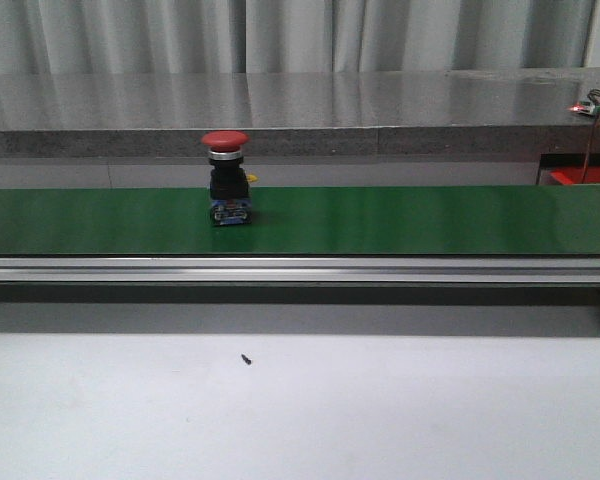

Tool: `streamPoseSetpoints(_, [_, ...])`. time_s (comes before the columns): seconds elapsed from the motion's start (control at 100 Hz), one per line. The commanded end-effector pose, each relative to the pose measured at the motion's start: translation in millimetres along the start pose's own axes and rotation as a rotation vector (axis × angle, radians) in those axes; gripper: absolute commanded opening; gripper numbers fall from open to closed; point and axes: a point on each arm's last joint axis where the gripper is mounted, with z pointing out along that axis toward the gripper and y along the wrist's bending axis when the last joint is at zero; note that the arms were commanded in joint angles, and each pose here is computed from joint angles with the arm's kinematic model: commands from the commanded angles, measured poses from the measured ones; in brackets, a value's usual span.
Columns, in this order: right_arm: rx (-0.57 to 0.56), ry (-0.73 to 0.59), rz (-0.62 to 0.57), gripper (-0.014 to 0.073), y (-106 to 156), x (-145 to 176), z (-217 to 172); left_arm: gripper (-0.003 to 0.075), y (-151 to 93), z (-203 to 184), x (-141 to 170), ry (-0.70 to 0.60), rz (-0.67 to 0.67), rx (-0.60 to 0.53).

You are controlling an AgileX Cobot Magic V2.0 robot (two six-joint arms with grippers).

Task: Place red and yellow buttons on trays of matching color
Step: 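Place the second red button on the conveyor and release it, then lower the right gripper onto the first red button at the conveyor end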

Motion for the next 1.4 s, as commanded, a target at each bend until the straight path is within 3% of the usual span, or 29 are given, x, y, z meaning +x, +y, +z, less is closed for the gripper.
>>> streamPoseSetpoints(0.0, [0.007,-0.102,-0.01,-0.0067,0,-15,-5,0.0507,-14,-33,-6,-0.11,0.024,0.037])
streamPoseSetpoints(0.11, [0.007,-0.102,-0.01,-0.0067,0,-15,-5,0.0367,-27,-51,3,-0.135,0.058,0.071])
streamPoseSetpoints(0.34, [0.007,-0.102,-0.01,-0.0067,0,-15,-5,-0.0019,-51,-80,24,-0.168,0.098,0.162])
streamPoseSetpoints(0.56, [0.007,-0.102,-0.01,-0.0067,0,-15,-5,-0.002,-61,-103,48,-0.219,0.12,0.224])
streamPoseSetpoints(1.0, [0.007,-0.102,-0.01,-0.0067,0,-15,-5,-0.0019,-47,-143,95,-0.38,0.109,0.239])
streamPoseSetpoints(1.39, [-0.016,-0.008,0.011,-0.0067,1,-25,5,-0.002,-45,-154,99,-0.445,0.104,0.245])
